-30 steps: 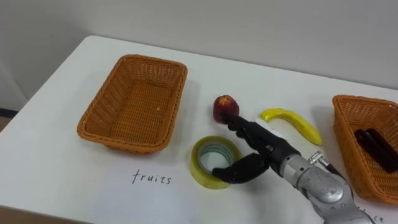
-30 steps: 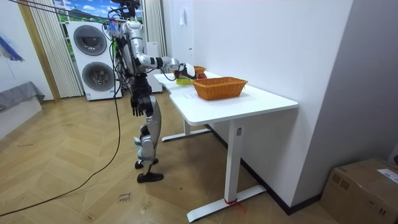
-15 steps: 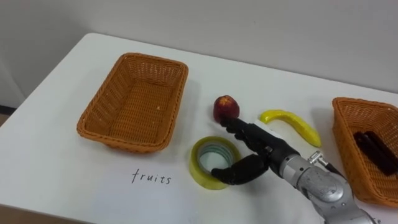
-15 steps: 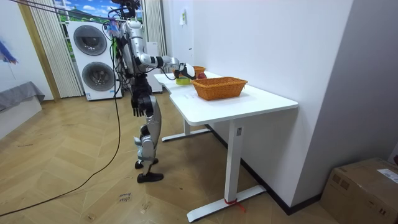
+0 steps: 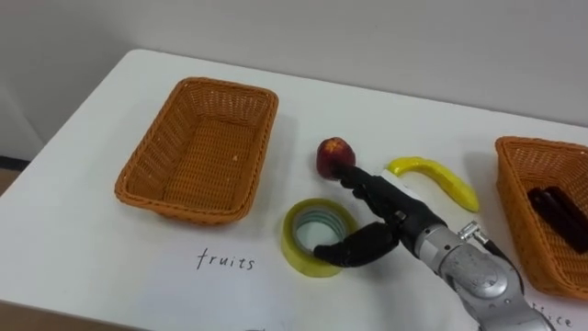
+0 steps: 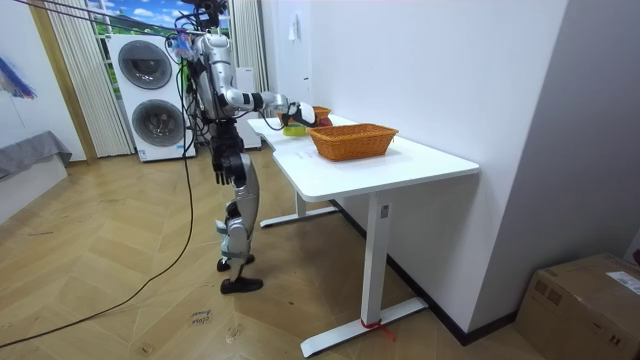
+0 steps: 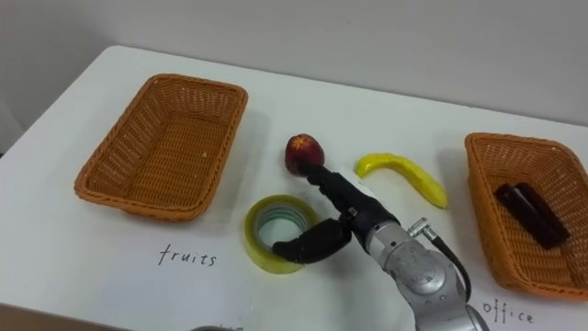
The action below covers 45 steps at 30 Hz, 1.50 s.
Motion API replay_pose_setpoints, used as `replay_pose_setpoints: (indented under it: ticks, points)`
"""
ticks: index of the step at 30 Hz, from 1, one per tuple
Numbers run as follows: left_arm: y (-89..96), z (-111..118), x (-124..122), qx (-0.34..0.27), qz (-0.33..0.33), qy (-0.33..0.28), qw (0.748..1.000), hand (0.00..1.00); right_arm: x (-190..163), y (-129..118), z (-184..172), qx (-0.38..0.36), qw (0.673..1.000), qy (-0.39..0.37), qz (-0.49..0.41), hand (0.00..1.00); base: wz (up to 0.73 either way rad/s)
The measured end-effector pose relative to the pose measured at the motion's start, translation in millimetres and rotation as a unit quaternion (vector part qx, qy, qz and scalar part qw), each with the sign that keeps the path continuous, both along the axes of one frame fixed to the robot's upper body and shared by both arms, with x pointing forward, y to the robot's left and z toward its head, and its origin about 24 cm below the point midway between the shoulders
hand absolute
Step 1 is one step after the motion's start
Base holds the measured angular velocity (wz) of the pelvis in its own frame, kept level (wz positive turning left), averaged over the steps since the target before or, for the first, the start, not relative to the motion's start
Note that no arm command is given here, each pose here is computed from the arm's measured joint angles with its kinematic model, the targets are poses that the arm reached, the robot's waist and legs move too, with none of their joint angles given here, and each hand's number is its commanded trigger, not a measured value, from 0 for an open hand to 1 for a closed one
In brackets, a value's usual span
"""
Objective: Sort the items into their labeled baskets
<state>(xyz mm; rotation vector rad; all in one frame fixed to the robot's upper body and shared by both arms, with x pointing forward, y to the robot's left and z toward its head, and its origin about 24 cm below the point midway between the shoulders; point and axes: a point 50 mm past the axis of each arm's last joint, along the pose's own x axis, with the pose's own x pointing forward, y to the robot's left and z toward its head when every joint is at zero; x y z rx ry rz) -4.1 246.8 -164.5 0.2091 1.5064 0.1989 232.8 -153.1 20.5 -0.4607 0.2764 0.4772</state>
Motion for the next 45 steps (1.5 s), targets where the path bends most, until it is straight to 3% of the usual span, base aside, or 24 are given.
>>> replay_pose_setpoints:
  ticks: [27,41,45]
  points:
    - [-1.0,0,-1,-0.010,-0.002,-0.011,1.000,0.00,6,-4,21,0.036,0.996,-0.073,-0.038,0.00,0.00]
    - [-1.0,-1,-1,-0.010,-0.003,-0.011,1.000,0.00,6,-4,19,0.029,0.996,-0.075,-0.047,0.00,0.02]
    - [0.0,0,-3,-0.007,-0.009,-0.007,1.000,0.00,6,-4,15,-0.004,0.995,-0.079,-0.054,0.00,0.06]
